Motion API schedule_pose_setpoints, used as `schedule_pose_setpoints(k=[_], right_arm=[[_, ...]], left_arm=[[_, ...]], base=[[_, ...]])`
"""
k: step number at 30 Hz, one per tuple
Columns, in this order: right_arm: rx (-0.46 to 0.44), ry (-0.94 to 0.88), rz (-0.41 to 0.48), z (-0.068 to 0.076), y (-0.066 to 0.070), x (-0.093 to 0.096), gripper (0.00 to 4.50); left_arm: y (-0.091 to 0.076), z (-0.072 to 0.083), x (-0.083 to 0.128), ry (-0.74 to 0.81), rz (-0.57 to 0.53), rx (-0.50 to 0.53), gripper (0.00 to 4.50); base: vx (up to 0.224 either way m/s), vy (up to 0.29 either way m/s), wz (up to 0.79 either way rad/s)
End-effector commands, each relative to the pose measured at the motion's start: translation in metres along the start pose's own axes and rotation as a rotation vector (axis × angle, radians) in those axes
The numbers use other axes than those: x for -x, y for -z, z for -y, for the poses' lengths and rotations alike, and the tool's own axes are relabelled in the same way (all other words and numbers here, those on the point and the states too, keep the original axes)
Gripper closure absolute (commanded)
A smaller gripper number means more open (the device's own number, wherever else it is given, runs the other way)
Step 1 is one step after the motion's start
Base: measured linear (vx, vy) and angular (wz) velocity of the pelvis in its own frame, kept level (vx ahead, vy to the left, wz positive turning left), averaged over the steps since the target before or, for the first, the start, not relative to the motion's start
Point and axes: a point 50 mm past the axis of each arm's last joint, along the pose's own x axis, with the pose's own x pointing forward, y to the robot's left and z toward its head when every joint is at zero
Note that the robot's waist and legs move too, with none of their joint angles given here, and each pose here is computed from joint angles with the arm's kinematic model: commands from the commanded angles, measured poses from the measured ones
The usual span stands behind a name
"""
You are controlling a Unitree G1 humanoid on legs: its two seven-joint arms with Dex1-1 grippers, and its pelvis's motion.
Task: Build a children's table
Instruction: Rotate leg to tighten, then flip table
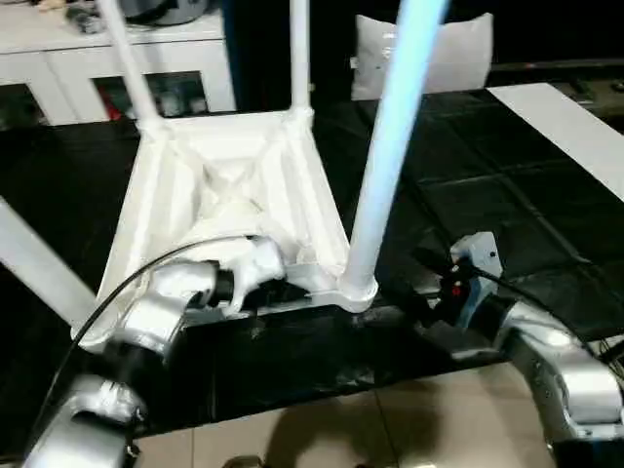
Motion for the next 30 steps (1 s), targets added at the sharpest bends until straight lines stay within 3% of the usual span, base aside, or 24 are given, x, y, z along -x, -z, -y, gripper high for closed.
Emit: schedule_pose_setpoints(k=[1, 8, 10, 12, 13, 18, 27, 30], right_arm=[[0.006, 0.038, 0.035, -0.001, -0.008, 0.003, 0.0], [-0.026, 0.11, 0.062, -0.017, -0.01, 0.006, 0.0], [-0.053, 0.121, 0.078, -0.025, -0.01, 0.009, 0.0], [-0.058, 0.116, 0.072, -0.029, -0.008, 0.011, 0.0], [-0.046, 0.097, 0.068, -0.034, -0.006, 0.011, 0.0], [-0.032, 0.079, 0.055, -0.037, -0.003, 0.009, 0.0], [0.03, 0.078, 0.033, -0.036, -0.002, 0.006, 0.0], [0.007, 0.061, 0.038, -0.039, -0.002, 0.005, 0.0]], left_arm=[[-0.008, -0.004, 0.009, -0.096, 0.058, 0.009, 3.68], [0.0, 0.008, 0.025, -0.468, 0.113, 0.137, 3.2], [-0.003, 0.02, 0.032, -0.667, 0.151, 0.166, 3.02], [-0.003, 0.025, 0.036, -0.738, 0.145, 0.165, 2.83], [-0.002, 0.035, 0.041, -0.801, 0.133, 0.159, 2.83], [-0.001, 0.04, 0.046, -0.912, 0.134, 0.196, 2.41], [-0.002, 0.042, 0.047, -0.991, 0.04, 0.15, 1.87], [-0.007, 0.044, 0.049, -1.006, 0.092, 0.14, 1.62]], base=[[0.0, 0.0, 0.0], [0.0, 0.0, 0.0], [0.0, 0.0, 0.0], [0.0, 0.0, 0.0], [0.0, 0.0, 0.0], [0.0, 0.0, 0.0], [0.0, 0.0, 0.0], [-0.088, 0.031, 0.02]])
